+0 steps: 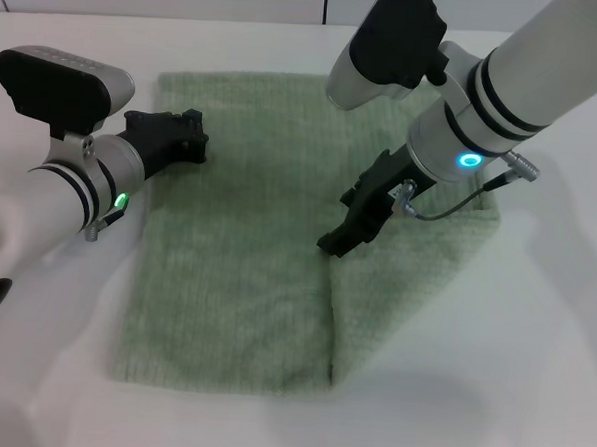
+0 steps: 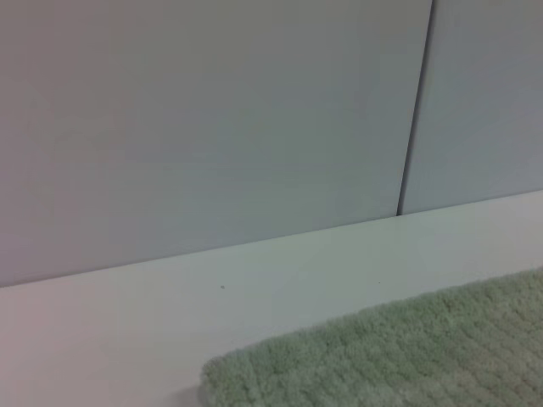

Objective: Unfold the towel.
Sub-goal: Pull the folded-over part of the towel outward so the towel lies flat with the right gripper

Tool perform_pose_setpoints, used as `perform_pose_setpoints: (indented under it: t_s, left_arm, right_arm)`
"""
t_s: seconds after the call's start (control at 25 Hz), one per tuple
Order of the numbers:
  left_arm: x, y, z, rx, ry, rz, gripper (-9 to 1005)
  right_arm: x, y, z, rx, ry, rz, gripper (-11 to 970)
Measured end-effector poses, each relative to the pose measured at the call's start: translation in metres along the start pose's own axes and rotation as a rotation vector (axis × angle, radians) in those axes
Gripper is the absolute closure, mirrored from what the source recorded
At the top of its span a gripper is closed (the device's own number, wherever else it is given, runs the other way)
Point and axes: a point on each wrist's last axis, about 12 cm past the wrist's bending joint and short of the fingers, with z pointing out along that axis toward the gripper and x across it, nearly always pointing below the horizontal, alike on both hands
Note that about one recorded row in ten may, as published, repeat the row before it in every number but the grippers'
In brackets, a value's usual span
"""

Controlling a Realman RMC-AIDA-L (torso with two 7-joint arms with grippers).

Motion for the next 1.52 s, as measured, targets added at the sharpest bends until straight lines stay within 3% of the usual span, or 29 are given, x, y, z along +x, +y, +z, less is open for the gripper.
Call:
perform_pose_setpoints:
  t_s: [1.44,1.52]
  left_arm:
    - [0.0018,0.0012,0.0,-0.009,0.015,0.0,998]
    - [0.0016,0.0012,0.0,-0.009,0.015,-0.001,998]
  right_arm:
    - [-0.0001,0.0024,0.0081,-0.02,0.025,-0.023,274]
    - [-0.0001,0.0027,0.0095,-0.014,0.029,-0.026,306]
